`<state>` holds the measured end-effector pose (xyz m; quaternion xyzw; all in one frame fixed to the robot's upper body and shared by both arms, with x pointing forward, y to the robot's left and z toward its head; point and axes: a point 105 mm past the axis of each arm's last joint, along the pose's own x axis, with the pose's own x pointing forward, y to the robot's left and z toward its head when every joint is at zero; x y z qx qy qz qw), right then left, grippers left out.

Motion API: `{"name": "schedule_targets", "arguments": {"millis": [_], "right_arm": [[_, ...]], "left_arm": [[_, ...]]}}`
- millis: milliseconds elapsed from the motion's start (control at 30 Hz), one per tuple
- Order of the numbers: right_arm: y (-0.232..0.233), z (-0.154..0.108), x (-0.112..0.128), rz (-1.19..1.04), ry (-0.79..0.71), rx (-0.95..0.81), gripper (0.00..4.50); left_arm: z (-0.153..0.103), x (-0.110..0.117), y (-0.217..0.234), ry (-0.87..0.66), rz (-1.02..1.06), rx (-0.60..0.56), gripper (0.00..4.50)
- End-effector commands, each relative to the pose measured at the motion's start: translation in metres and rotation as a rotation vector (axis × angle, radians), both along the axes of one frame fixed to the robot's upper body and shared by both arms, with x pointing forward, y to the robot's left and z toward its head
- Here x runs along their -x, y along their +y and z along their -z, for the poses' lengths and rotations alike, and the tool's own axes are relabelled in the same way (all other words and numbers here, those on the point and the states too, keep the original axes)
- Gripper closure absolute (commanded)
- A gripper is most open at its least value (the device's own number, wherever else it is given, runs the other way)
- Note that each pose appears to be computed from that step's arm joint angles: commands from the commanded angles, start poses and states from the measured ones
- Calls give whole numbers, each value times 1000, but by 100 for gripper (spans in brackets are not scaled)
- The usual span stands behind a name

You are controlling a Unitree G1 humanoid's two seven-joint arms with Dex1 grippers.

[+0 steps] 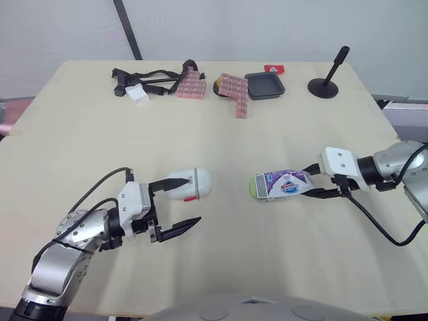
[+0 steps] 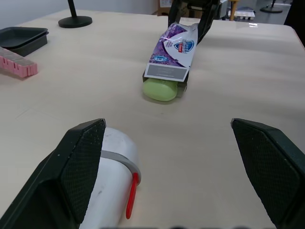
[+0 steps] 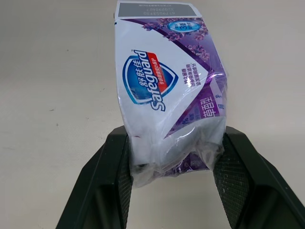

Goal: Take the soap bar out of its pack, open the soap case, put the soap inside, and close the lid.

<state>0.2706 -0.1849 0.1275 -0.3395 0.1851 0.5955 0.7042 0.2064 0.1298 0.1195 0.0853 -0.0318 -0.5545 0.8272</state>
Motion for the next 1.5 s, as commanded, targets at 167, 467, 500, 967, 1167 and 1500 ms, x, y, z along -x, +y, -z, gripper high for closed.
{"name": "schedule_targets", "arguments": {"millis": [167, 467, 500, 967, 1167, 1500], "right_arm": [[0, -20, -1, -25, -56, -3, 214], [-5, -24, 0, -15, -54, 6, 214], [-5, -25, 0, -13, -54, 6, 214], [-35, -34, 9, 62, -30, 29, 214], [-58, -35, 15, 123, -21, 54, 214], [-92, -50, 5, 412, -48, -199, 214]], "left_arm": [[-2, 2, 3, -37, 10, -10, 0], [2, 5, 2, -36, 11, -11, 0], [2, 5, 2, -36, 11, -11, 0], [21, 5, 13, -30, 10, -9, 0], [23, 8, 16, -32, 16, -4, 0], [4, 5, 8, -43, 44, 40, 0]]}}
